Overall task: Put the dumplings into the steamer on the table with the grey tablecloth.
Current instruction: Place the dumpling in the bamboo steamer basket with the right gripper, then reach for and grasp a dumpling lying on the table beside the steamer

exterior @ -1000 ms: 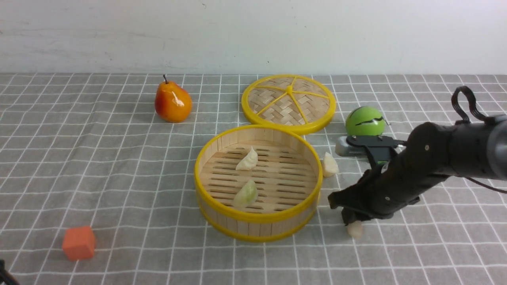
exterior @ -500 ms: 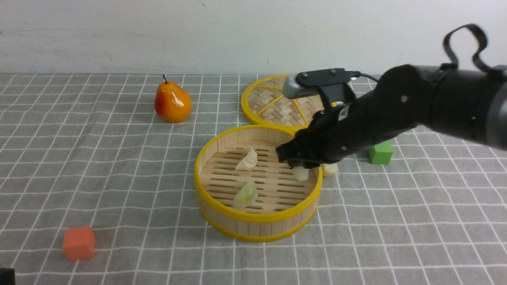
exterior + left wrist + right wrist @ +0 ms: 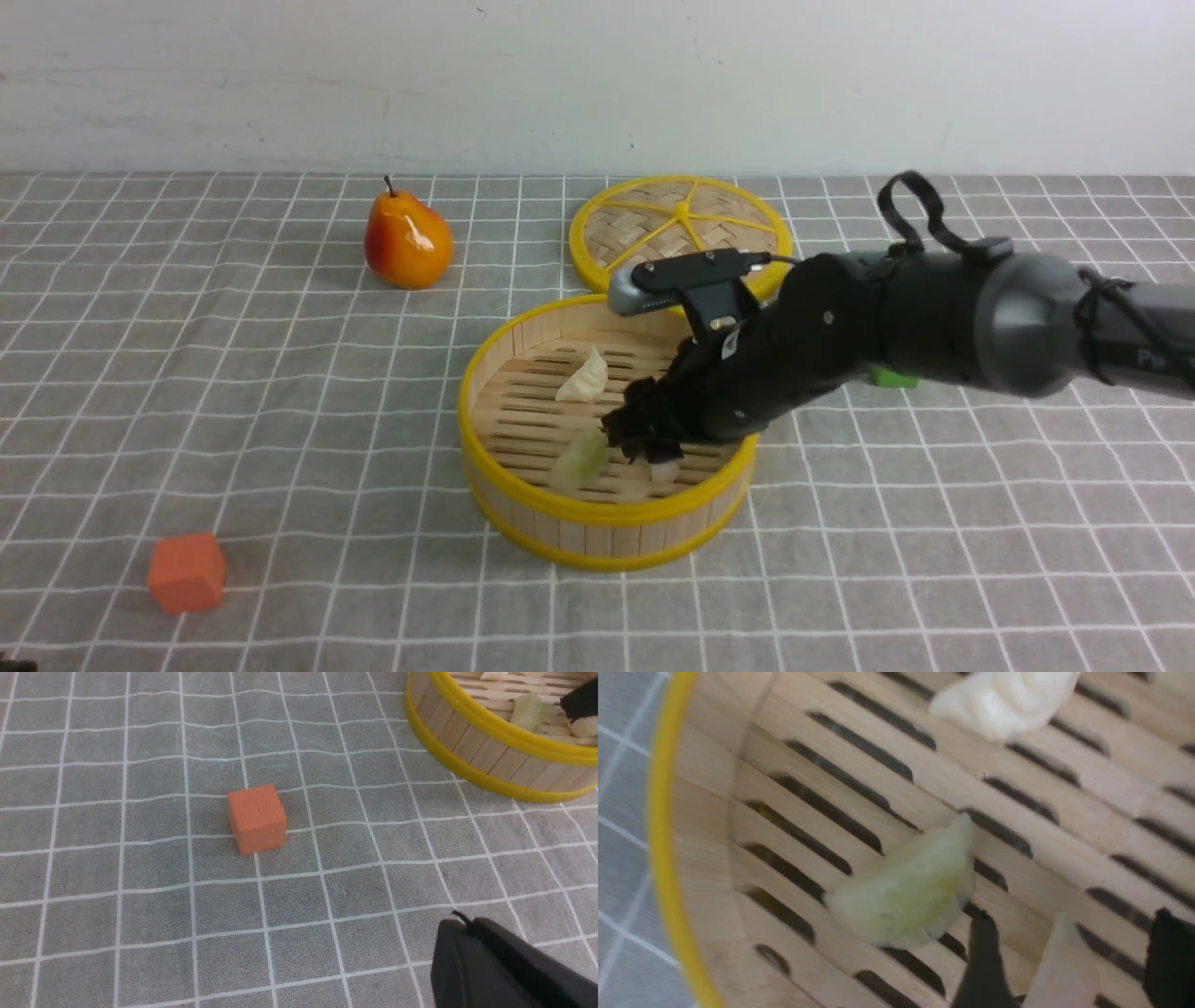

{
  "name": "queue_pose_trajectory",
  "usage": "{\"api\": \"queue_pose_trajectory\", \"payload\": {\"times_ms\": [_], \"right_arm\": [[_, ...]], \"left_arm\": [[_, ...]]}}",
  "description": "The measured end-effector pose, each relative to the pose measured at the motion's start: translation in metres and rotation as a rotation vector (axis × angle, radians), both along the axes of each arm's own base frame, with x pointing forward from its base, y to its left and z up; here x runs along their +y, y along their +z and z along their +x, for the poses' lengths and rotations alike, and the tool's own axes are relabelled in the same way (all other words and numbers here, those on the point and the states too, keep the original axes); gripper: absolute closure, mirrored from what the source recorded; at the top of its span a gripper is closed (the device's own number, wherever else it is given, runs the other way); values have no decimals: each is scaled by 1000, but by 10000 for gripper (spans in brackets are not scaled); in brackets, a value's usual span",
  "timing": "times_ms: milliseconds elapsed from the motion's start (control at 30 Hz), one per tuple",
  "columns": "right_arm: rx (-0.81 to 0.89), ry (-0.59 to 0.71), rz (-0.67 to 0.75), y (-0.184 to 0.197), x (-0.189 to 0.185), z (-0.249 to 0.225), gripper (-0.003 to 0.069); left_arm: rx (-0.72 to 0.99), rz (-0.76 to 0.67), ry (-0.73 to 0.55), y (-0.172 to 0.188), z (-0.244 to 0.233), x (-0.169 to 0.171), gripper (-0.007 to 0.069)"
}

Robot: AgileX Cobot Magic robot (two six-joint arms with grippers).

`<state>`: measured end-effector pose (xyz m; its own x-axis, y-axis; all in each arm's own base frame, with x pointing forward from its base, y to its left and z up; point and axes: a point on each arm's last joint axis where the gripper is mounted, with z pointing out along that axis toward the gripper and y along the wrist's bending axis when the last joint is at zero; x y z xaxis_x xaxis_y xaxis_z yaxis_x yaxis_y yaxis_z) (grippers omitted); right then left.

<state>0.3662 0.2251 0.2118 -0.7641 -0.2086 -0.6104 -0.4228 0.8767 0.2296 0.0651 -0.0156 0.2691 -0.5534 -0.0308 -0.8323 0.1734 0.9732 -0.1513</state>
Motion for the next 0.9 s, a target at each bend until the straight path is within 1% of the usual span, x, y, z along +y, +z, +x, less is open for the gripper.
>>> {"api": "queue_pose_trajectory", "payload": {"times_ms": [33, 133, 200, 233, 300, 367, 400, 433, 467, 533, 600, 733, 900], "right_arm": [[-27, 3, 10, 16, -2, 2, 153], [-98, -20, 50, 58, -16, 6, 139], [-142, -50, 66, 83, -32, 10, 148], [-157, -80, 66, 93, -47, 14, 162], [-154, -125, 49, 94, -68, 21, 183], [-128, -157, 32, 89, -81, 27, 195], [-76, -204, 13, 73, -98, 37, 209], [-57, -223, 9, 66, -103, 41, 213], [-9, -261, -1, 48, -114, 51, 217], [44, -289, -11, 25, -121, 58, 220], [91, -301, -23, 1, -123, 64, 221], [114, -315, -10, -25, -117, 72, 221], [112, -317, 14, -39, -103, 75, 221]], "left_arm": [[0, 0, 0, 0, 0, 0, 637], [1, -1, 0, 0, 0, 0, 637], [0, 0, 0, 0, 0, 0, 636], [-3, 1, -1, 0, 0, 0, 636], [-13, 5, -1, 1, 1, 0, 636], [-23, 7, -2, 1, 1, 0, 635], [-41, 15, -4, 3, 2, 0, 634], [-46, 16, -4, 3, 2, 0, 634], [-58, 18, -6, 4, 3, 0, 634], [-66, 17, -8, 4, 3, 0, 634], [-71, 21, -10, 4, 3, 0, 634], [-71, 48, -14, -4, 5, 0, 633], [-88, 74, -21, -9, 7, 0, 629]]}}
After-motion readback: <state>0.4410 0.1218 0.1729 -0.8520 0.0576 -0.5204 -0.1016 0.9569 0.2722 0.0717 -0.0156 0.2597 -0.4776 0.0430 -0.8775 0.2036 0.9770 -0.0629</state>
